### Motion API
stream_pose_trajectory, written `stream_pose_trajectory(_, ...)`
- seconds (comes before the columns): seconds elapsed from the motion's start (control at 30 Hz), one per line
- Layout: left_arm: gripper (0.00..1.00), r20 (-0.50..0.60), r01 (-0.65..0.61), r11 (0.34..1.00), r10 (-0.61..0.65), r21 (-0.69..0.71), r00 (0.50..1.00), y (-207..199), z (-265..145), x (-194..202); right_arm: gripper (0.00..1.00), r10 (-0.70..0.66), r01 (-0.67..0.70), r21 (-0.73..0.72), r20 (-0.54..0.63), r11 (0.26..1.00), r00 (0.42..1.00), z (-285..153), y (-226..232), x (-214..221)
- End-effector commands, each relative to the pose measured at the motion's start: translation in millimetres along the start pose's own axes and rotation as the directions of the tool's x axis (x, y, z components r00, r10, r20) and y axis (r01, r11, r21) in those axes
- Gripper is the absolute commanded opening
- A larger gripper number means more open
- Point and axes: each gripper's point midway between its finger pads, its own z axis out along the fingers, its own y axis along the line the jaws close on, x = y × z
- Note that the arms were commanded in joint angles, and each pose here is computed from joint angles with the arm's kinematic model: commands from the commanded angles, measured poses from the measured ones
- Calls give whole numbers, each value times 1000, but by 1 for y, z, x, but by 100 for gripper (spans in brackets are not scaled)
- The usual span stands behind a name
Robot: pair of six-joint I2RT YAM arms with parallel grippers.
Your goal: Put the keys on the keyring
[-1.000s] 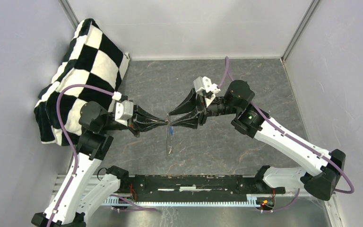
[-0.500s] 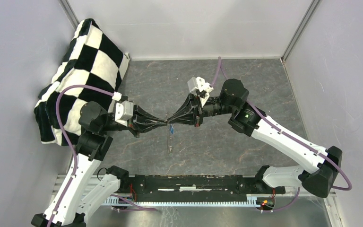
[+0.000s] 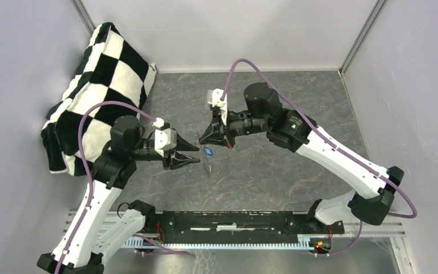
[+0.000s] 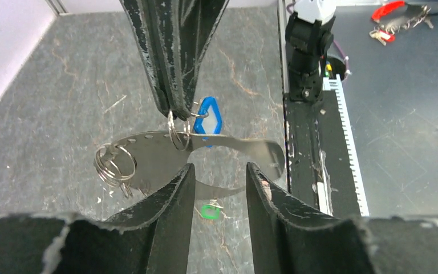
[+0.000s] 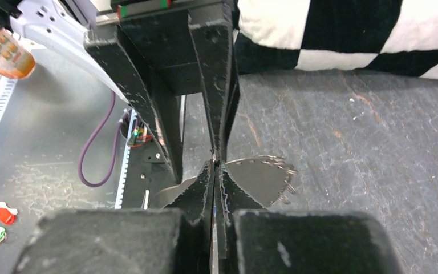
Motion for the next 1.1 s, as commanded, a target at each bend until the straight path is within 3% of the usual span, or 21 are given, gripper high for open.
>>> stream_pose_trajectory(0.0, 45, -63, -82, 997, 83, 10, 995, -1, -5, 9, 1, -53, 59, 56, -113, 997, 992, 1, 0, 3)
stream_pose_trajectory(0.33, 43, -85, -101, 994, 103, 31, 991, -3, -4, 21, 1, -59, 76, 82, -189, 994, 980, 13, 3, 1)
stream_pose_trajectory(0.73, 40, -112, -113, 992, 119, 64, 987, -10, -7, 29, 1, -64, 83, 91, -196, 992, 978, 17, 8, -1)
stream_pose_trajectory(1.07, 44, -121, -172, 985, 173, 18, 977, 3, -10, 10, 1, -74, 95, 84, -225, 992, 971, 17, 11, 7)
